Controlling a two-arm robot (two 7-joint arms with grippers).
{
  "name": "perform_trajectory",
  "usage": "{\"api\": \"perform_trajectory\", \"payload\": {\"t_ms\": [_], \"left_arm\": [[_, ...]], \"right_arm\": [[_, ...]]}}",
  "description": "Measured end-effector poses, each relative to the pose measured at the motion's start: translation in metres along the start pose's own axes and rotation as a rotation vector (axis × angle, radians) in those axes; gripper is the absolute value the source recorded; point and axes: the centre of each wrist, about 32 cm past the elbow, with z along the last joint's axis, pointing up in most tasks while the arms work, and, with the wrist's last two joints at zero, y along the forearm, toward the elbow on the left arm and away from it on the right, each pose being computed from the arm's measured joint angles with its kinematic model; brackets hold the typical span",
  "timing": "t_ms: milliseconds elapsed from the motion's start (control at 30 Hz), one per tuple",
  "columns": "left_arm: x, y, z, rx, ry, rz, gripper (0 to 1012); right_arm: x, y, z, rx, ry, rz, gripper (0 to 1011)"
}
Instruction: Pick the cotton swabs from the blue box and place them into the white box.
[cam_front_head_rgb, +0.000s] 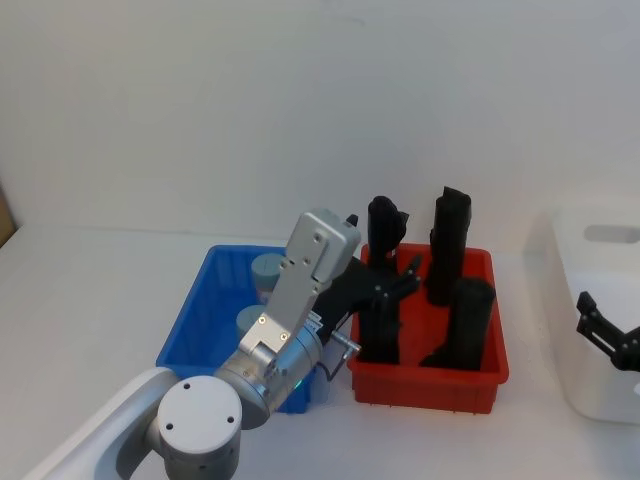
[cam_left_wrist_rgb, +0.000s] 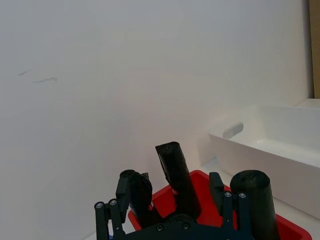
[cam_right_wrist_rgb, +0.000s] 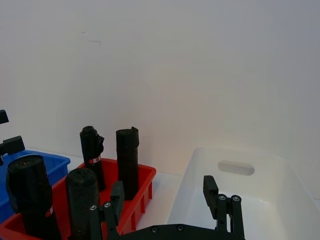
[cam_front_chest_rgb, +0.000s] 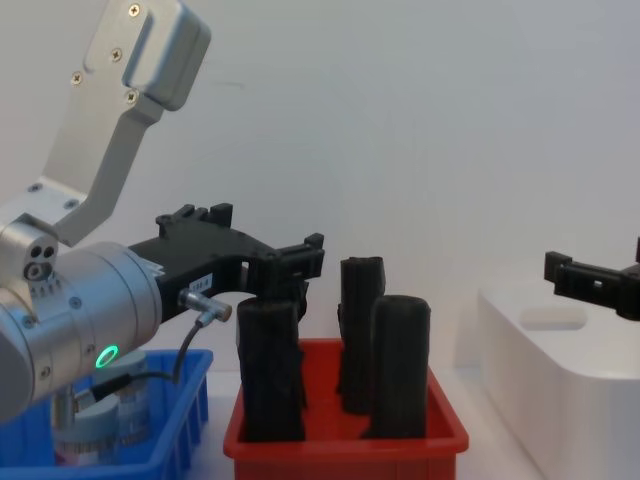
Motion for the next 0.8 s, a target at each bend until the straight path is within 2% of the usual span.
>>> {"api": "perform_trajectory", "payload": {"t_ms": [800], "left_arm": [[0.0000,0.0000,0.0000,0.000,0.000,0.000,1003]], "right_arm": [[0.0000,0.0000,0.0000,0.000,0.000,0.000,1001]]}}
